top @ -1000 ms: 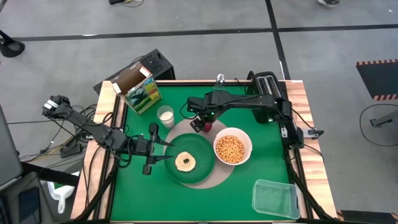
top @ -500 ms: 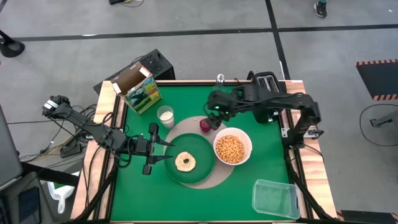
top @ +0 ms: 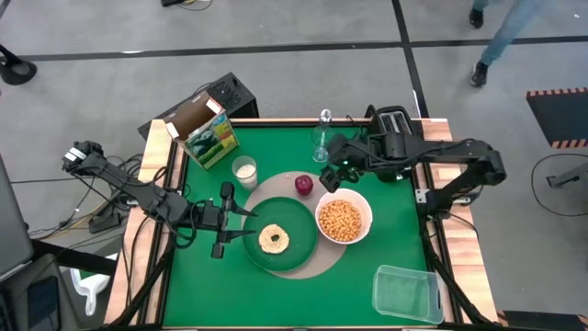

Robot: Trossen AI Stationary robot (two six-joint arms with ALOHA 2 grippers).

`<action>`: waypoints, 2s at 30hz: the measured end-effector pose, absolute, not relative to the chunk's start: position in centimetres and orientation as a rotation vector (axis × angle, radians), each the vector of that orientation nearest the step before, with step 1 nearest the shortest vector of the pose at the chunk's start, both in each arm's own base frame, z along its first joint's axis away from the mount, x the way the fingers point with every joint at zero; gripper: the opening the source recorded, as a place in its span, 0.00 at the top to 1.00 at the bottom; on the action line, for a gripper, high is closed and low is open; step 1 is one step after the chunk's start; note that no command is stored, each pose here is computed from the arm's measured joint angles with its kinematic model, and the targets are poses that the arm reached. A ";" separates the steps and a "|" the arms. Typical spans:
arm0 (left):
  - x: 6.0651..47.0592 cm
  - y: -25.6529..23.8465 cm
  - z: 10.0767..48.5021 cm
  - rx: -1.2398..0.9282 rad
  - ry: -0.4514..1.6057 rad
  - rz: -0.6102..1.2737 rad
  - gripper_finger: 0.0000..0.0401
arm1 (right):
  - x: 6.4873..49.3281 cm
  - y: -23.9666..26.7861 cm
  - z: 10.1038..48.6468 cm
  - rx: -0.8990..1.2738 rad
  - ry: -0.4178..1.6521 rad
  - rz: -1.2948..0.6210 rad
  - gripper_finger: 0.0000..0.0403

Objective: Arrange a breakfast setting
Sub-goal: Put the blue spoon beside the green plate

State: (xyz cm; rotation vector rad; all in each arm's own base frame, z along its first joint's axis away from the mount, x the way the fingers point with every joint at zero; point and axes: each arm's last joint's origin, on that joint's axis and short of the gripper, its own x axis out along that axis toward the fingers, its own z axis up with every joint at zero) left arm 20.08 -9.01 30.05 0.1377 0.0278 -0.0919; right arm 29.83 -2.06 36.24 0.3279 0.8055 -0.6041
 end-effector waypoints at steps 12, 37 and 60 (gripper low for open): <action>22.1 -8.6 28.6 0.161 0.075 0.035 0.59 | 27.0 -5.3 32.3 0.318 0.630 -0.615 0.12; 24.3 -6.5 27.2 0.139 0.125 0.008 0.59 | 24.8 -16.2 30.4 0.431 0.597 -0.800 0.12; 24.2 -6.3 26.8 0.160 0.163 0.026 0.59 | 26.6 -21.5 26.7 0.387 0.587 -0.575 0.14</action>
